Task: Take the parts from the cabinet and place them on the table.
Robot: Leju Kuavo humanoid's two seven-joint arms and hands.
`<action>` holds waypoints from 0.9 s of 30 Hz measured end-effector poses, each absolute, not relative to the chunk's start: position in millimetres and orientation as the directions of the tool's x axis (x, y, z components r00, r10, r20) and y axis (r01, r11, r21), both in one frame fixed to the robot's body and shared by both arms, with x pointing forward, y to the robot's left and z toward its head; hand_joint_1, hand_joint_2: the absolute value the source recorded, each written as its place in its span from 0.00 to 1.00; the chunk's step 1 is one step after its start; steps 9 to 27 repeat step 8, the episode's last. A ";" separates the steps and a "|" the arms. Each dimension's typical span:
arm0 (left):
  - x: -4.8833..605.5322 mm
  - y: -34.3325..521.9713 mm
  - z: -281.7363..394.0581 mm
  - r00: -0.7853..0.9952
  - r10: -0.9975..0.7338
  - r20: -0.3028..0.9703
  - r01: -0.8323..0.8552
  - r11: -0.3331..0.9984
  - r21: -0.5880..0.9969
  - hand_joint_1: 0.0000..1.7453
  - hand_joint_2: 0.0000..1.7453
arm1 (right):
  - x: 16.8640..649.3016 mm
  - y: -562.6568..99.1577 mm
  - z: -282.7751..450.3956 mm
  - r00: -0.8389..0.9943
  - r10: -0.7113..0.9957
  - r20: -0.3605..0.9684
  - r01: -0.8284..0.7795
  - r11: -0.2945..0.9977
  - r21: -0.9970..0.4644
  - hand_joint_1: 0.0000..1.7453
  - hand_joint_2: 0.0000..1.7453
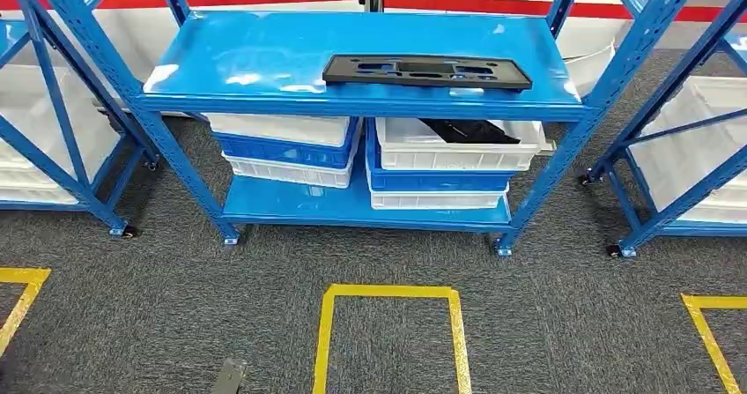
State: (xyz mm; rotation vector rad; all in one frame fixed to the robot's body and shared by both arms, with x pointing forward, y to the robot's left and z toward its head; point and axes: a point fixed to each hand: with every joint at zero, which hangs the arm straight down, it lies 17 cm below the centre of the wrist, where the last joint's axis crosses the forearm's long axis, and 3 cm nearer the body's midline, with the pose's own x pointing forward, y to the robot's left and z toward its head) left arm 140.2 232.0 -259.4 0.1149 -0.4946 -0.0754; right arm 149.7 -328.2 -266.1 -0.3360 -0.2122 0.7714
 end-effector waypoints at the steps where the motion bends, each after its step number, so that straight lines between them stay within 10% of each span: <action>1: 135.3 232.2 -260.8 0.883 -0.099 0.459 0.047 0.991 0.124 0.00 1.00 | 143.0 -326.4 -267.8 0.717 0.694 0.071 -0.630 0.688 -0.359 0.00 1.00; 6: 116.7 233.8 -266.0 0.906 -0.080 0.415 0.044 0.995 0.095 0.00 1.00 | 117.7 -317.8 -273.7 0.807 0.579 0.112 -0.530 0.795 -0.295 0.00 1.00; 7: 113.4 234.6 -266.8 0.910 -0.076 0.408 0.042 0.995 0.090 0.00 1.00 | 113.3 -316.4 -274.6 0.821 0.559 0.117 -0.512 0.811 -0.284 0.00 0.00; 27: 109.5 235.3 -267.8 0.914 -0.073 0.399 0.042 0.995 0.086 0.00 1.00 | 109.3 -314.2 -275.4 0.838 0.531 0.126 -0.486 0.832 -0.269 0.00 0.00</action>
